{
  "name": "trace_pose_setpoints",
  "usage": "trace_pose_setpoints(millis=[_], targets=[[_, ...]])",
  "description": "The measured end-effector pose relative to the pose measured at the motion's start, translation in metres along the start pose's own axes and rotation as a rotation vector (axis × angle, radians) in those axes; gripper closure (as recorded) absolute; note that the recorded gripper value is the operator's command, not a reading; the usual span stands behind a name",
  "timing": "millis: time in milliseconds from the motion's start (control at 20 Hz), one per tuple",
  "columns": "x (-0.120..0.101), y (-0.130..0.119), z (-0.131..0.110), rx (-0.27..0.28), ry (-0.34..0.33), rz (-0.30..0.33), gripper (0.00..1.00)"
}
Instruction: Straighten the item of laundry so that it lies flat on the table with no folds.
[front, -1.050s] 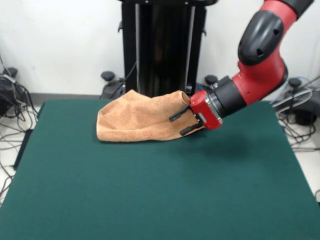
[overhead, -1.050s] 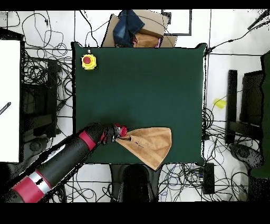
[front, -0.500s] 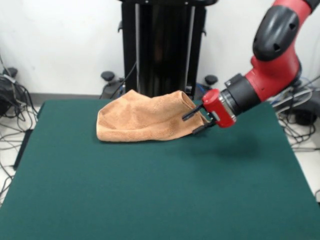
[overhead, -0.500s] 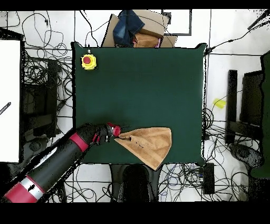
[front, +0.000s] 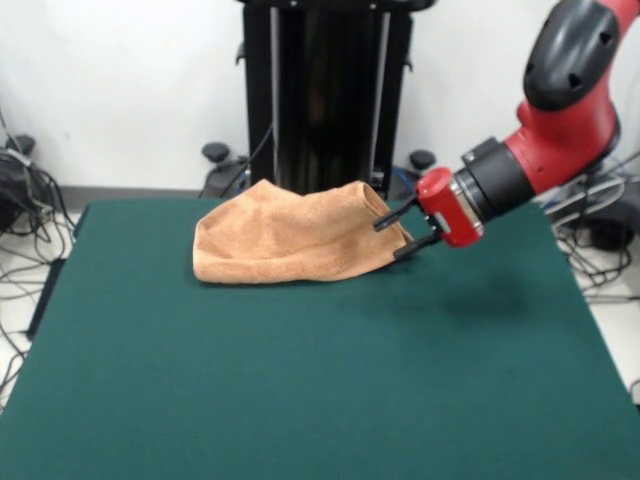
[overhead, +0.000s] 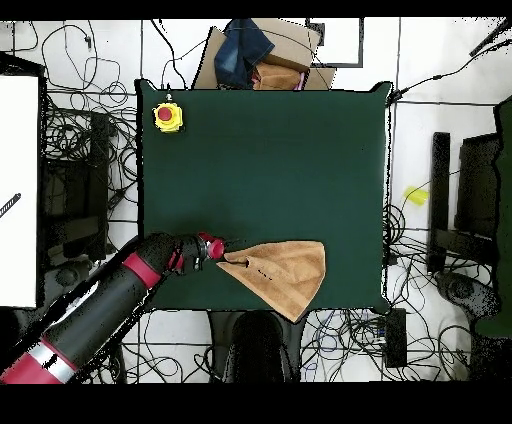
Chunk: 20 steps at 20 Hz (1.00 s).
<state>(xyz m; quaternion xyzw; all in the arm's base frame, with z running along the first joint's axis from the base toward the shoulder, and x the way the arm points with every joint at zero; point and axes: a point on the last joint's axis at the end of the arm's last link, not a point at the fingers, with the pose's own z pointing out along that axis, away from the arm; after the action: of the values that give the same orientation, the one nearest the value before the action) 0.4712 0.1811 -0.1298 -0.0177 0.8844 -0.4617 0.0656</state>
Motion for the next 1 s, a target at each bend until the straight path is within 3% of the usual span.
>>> trace_pose_setpoints(millis=[600, 1000], targets=[[0.000, 0.034, 0.008, -0.019, -0.012, -0.019, 0.00], [0.007, 0.062, 0.017, -0.001, 0.006, -0.010, 0.00]])
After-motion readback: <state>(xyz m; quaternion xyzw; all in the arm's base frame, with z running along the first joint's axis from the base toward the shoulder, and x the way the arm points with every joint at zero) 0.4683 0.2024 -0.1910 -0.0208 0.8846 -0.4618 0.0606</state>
